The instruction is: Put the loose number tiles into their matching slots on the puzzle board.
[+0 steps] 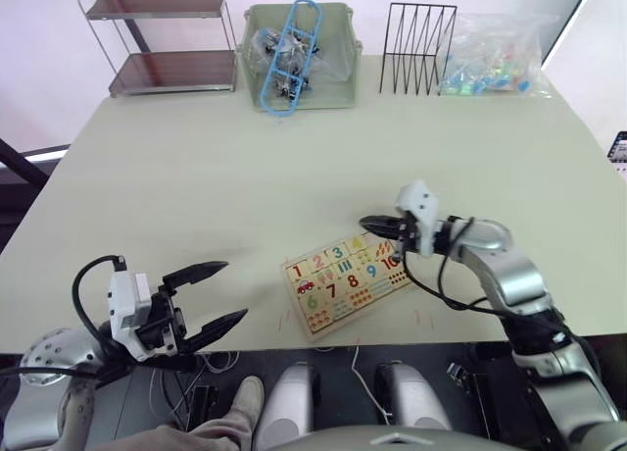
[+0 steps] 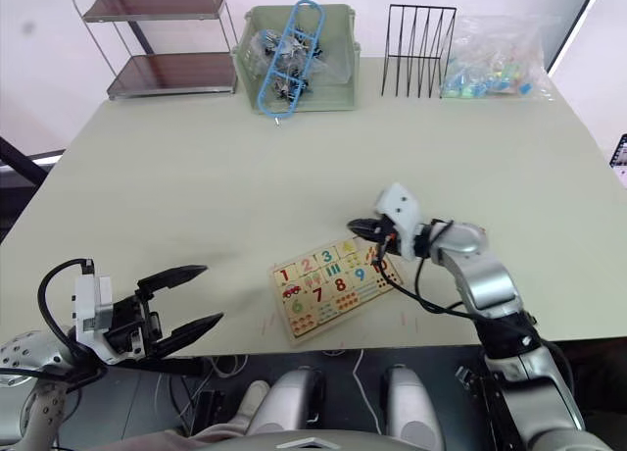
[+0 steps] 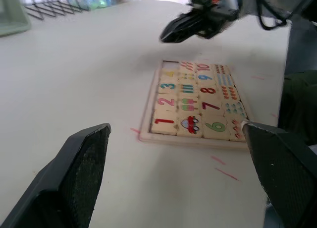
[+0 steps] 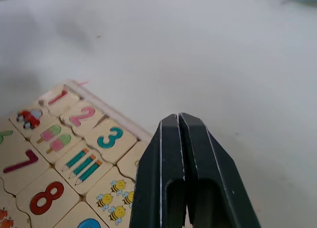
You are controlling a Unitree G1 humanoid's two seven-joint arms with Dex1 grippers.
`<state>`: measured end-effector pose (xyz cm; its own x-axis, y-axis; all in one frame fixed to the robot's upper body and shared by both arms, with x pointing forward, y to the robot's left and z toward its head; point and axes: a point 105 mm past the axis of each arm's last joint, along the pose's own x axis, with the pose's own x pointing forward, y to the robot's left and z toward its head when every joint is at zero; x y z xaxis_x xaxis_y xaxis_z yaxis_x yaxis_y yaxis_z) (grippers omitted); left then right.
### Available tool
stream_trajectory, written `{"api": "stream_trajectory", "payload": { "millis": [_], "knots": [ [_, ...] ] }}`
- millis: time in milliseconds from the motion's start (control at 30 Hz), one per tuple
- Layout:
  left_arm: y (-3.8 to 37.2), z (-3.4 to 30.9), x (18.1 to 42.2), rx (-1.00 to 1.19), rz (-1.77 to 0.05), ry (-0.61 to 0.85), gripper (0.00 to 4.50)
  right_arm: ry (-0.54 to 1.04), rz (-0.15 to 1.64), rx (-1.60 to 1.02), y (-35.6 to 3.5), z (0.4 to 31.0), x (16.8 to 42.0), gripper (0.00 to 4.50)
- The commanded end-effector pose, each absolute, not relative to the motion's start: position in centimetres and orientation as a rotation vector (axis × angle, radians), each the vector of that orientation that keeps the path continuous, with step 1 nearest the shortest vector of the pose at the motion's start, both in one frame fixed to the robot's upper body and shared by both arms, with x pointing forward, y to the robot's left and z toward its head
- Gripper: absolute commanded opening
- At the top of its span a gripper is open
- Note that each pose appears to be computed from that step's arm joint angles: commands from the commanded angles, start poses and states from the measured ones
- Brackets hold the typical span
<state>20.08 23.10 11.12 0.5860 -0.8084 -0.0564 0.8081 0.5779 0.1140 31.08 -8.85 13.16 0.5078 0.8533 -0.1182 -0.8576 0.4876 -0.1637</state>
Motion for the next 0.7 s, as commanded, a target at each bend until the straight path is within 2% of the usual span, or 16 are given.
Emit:
{"api": "stream_trajectory", "payload": {
  "millis": [33, 133, 233, 267, 300, 333, 467, 700],
  "knots": [
    [23.7, 11.7, 20.2, 0.142, -0.89, -0.036, 4.5, -0.091, 0.952, -0.193, -11.2, 15.3, 30.5, 0.03],
    [24.2, 11.6, 20.2, 0.127, -0.839, -0.039, 4.5, -0.118, 0.832, -0.161, -14.0, 15.5, 29.9, 0.03],
    [24.8, 11.4, 20.1, 0.119, -0.794, -0.039, 4.5, -0.141, 0.767, -0.134, -16.2, 15.6, 28.6, 0.83],
    [25.0, 11.3, 20.0, 0.115, -0.778, -0.037, 4.5, -0.139, 0.744, -0.124, -17.0, 15.5, 28.1, 1.47],
    [25.2, 11.2, 19.9, 0.115, -0.766, -0.034, 4.5, -0.136, 0.728, -0.119, -17.6, 15.4, 27.6, 1.67],
    [25.3, 11.1, 19.8, 0.114, -0.757, -0.03, 4.5, -0.134, 0.71, -0.113, -18.3, 15.3, 27.2, 2.37],
    [26.0, 10.9, 19.3, 0.108, -0.712, -0.015, 4.5, -0.1, 0.604, -0.109, -21.7, 14.3, 25.2, 4.44],
    [26.9, 10.4, 18.8, 0.089, -0.642, -0.007, 4.5, -0.041, 0.47, -0.102, -26.1, 11.8, 21.9, 4.44]
  ]
}}
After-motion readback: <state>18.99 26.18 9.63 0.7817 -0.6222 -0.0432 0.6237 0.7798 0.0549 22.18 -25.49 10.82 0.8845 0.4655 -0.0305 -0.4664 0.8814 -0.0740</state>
